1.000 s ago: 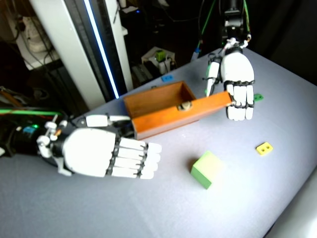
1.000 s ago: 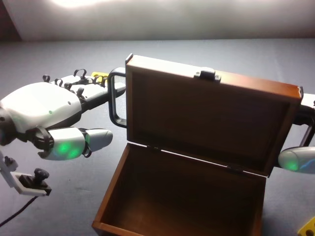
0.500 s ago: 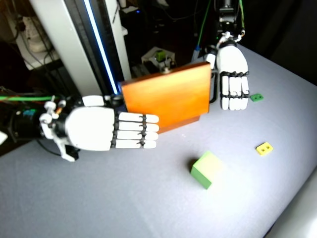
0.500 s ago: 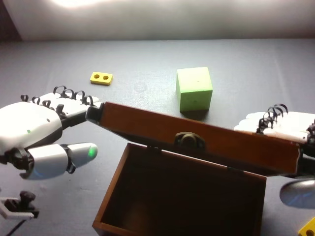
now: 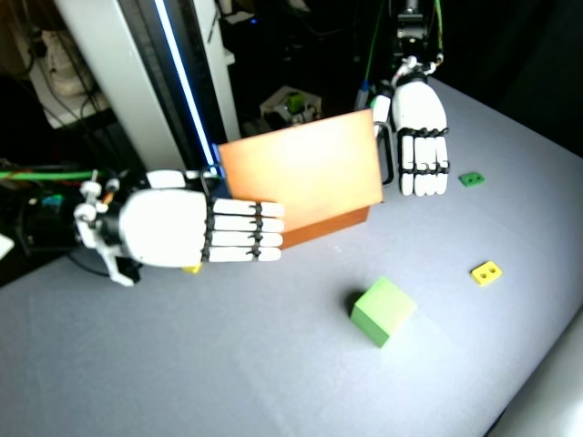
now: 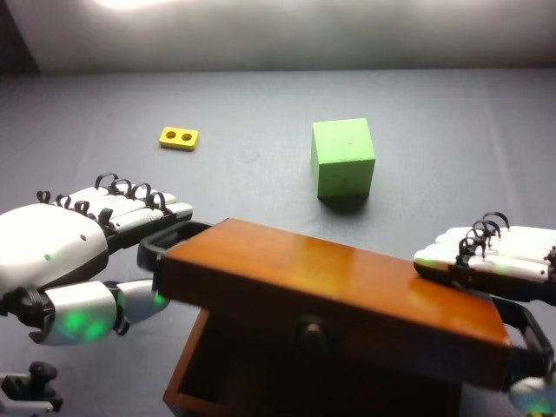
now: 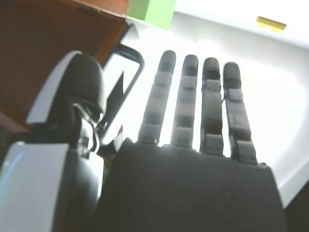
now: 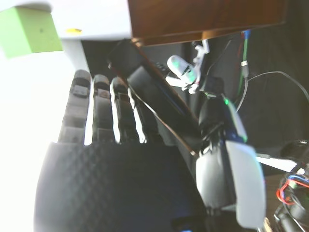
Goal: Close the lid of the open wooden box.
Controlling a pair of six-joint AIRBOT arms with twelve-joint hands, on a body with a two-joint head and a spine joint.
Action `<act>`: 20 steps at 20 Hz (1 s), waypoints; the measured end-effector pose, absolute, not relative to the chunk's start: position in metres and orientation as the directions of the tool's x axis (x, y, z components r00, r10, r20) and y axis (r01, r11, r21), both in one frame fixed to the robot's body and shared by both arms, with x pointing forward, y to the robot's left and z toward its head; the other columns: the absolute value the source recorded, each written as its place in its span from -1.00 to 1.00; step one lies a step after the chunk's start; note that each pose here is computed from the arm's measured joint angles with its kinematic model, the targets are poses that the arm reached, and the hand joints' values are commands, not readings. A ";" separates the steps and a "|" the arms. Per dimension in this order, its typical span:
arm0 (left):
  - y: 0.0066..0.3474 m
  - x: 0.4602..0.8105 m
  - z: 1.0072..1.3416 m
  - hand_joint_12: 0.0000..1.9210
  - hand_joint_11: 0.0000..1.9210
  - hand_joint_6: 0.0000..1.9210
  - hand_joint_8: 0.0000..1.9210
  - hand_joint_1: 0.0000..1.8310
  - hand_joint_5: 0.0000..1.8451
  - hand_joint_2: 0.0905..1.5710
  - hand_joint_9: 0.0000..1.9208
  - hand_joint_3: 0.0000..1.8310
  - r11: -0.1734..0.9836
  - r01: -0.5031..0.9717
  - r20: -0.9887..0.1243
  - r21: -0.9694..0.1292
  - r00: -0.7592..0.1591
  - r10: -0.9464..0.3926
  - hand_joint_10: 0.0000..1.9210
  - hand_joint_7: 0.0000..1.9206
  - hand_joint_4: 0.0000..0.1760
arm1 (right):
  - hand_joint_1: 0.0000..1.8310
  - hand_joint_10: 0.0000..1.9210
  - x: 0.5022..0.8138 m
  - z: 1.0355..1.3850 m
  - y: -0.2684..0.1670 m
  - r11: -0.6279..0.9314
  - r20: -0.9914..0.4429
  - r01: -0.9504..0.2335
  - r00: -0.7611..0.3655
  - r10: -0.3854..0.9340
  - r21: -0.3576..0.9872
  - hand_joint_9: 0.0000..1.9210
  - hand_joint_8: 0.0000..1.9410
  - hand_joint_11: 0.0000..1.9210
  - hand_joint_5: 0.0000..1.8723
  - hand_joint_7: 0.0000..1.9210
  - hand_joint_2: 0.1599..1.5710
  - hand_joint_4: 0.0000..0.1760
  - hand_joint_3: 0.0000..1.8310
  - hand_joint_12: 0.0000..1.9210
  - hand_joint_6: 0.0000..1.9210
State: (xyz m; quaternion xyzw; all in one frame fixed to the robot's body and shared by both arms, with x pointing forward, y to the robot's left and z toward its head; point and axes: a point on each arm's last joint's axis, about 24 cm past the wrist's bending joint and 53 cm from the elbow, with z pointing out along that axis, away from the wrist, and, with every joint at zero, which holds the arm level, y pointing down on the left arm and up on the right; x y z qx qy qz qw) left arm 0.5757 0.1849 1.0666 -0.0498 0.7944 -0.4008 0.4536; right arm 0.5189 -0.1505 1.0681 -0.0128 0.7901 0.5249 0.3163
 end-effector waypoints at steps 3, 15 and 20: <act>0.187 0.574 1.061 -0.89 -1.00 -1.00 -1.00 -1.00 -0.92 0.76 -0.95 -1.00 0.686 0.276 -0.681 -0.673 -0.594 -0.429 -1.00 -0.95 -1.00 | -0.42 -1.00 0.514 1.068 -0.160 0.477 -0.514 -0.340 -0.804 0.299 0.810 -1.00 -1.00 -1.00 -1.00 -1.00 0.22 1.00 -1.00 -1.00 -1.00; 0.195 0.572 1.055 -0.87 -0.99 -1.00 -1.00 -1.00 -0.91 0.82 -0.92 -0.99 0.682 0.234 -0.658 -0.693 -0.590 -0.467 -0.99 -0.93 -1.00 | -0.64 -1.00 0.535 1.093 -0.187 0.490 -0.546 -0.330 -0.733 0.405 0.807 -1.00 -1.00 -1.00 -1.00 -1.00 0.29 0.45 -0.99 -1.00 -1.00; 0.196 0.594 1.114 -0.23 -1.00 -0.99 -0.99 -1.00 -0.76 0.76 -0.76 -1.00 0.594 0.327 -0.674 -0.735 -0.443 -0.591 -0.99 -0.77 -1.00 | -0.69 -1.00 0.561 1.137 -0.204 0.459 -0.618 -0.415 -0.578 0.534 0.785 -1.00 -1.00 -1.00 -1.00 -1.00 0.37 -0.01 -0.99 -1.00 -1.00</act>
